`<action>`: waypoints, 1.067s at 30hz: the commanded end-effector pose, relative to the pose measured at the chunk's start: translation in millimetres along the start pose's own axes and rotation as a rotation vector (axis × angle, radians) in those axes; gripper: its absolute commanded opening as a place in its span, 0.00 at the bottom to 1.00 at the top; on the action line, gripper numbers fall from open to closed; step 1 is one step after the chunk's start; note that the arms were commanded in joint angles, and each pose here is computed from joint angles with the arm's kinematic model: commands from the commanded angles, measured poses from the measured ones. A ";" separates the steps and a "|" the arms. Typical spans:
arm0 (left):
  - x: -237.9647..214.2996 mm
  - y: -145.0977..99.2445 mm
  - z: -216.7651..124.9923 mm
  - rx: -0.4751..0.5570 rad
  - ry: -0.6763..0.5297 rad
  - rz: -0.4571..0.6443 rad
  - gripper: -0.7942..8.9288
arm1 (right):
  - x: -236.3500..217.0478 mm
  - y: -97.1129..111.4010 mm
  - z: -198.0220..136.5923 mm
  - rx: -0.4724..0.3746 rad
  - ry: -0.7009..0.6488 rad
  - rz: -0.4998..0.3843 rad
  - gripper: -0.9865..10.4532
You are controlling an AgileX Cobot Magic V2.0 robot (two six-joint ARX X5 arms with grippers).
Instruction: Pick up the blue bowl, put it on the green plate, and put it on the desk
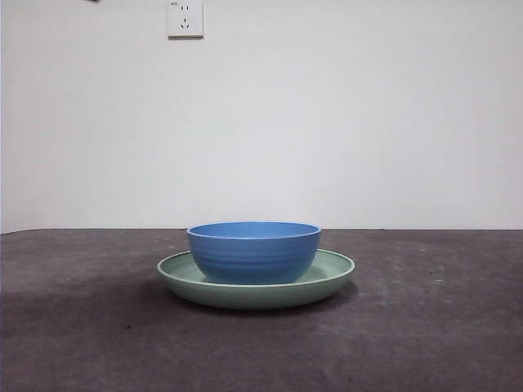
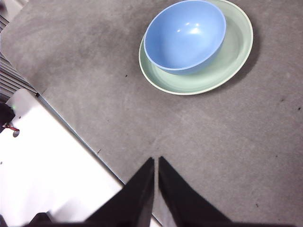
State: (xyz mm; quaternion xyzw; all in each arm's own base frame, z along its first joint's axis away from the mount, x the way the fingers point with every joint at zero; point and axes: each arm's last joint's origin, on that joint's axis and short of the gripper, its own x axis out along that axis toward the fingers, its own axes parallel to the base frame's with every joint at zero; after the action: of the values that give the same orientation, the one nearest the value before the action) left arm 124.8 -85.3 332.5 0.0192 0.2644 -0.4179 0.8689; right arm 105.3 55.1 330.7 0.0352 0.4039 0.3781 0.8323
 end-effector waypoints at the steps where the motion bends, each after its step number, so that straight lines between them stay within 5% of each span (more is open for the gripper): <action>1: -22.1 5.3 12.6 0.078 -0.210 0.139 0.09 | 0.3 0.8 2.2 -0.019 -0.006 0.007 0.09; 7: -58.8 17.6 1.0 0.172 -0.560 0.477 0.09 | 0.3 0.8 2.2 -0.019 -0.006 0.007 0.09; 14: -54.8 33.9 -58.9 0.115 -0.665 0.821 0.09 | 0.3 0.8 2.2 -0.019 -0.006 0.007 0.09; 23: -21.9 49.4 -129.7 0.064 -0.602 0.873 0.09 | 0.3 0.8 2.2 -0.019 -0.006 0.007 0.09; 32: -0.2 59.4 -164.7 0.037 -0.547 0.867 0.09 | 0.3 0.7 2.2 -0.019 -0.006 0.006 0.09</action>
State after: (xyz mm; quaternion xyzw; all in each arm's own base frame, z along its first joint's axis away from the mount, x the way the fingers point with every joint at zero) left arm 95.3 -5.0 180.4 0.0322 -0.0075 -0.0164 0.9993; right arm 105.3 55.1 330.7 0.0352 0.4039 0.3781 0.8323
